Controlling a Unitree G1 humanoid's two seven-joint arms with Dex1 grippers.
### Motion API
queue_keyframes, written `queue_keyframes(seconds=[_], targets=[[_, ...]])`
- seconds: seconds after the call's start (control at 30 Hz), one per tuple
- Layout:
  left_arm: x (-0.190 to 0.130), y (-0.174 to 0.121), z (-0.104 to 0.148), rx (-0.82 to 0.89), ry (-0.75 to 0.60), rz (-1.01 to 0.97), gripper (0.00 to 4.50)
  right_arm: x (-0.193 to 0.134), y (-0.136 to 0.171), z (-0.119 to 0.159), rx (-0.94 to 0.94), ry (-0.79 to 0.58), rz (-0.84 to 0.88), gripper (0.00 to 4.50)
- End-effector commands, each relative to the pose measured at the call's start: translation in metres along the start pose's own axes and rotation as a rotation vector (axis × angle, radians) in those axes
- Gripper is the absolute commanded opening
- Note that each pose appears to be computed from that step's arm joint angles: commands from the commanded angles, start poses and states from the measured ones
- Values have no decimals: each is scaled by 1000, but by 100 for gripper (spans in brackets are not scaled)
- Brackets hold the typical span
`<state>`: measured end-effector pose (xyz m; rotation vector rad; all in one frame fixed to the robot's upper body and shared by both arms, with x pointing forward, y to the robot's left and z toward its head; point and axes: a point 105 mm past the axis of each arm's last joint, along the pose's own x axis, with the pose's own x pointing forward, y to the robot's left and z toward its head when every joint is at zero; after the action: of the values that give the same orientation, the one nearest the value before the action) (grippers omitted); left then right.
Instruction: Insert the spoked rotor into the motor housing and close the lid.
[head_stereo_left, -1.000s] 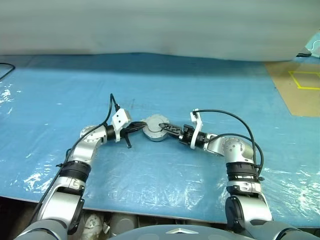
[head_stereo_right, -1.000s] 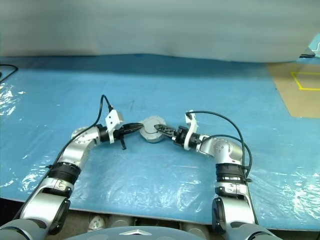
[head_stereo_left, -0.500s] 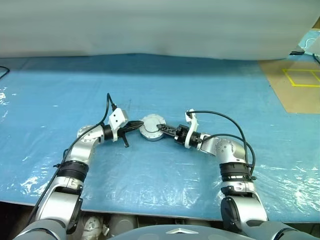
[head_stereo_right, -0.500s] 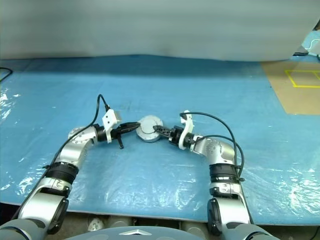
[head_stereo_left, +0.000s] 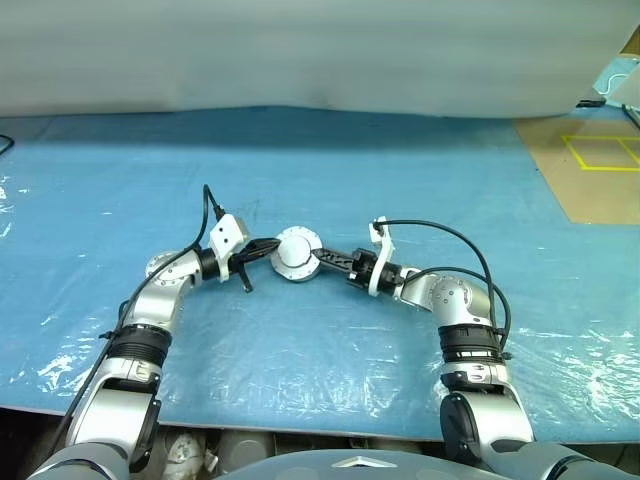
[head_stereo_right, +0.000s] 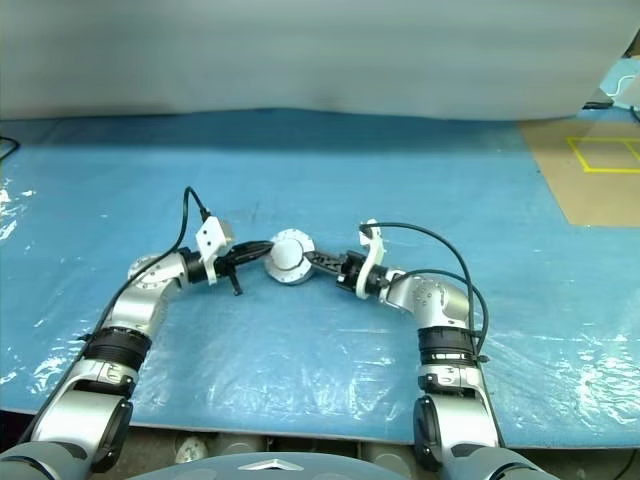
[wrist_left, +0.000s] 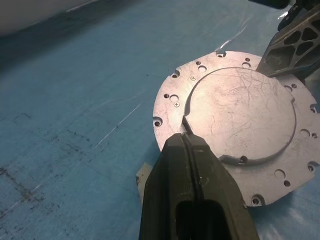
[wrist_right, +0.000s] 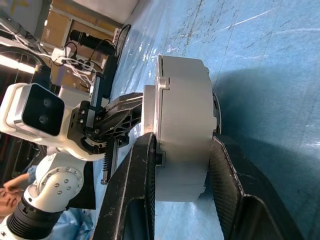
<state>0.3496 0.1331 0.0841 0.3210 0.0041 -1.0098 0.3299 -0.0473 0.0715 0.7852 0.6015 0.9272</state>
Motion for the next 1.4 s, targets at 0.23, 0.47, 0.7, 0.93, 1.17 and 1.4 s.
queue_keyframes(seconds=[0.23, 0.47, 0.7, 0.93, 1.17, 1.4], targets=[[-2, -1, 12, -56, -61, 9, 0, 21, 20, -4, 25, 30, 78, 111], [-14, 11, 17, -85, -94, 59, 0, 15, 13, -3, 40, 11, 51, 111], [-45, 57, 78, -218, -333, 178, 0, 11, 11, 16, 65, -63, 32, 111], [-79, 75, 104, -476, -459, 176, 0, 7, 28, 43, 147, -181, 103, 111], [-53, 44, 99, -674, -503, 109, 0, 11, 74, 77, 156, -285, 241, 111], [-48, 42, 100, -819, -629, 118, 201, 9, 99, 96, 142, -326, 296, 111]])
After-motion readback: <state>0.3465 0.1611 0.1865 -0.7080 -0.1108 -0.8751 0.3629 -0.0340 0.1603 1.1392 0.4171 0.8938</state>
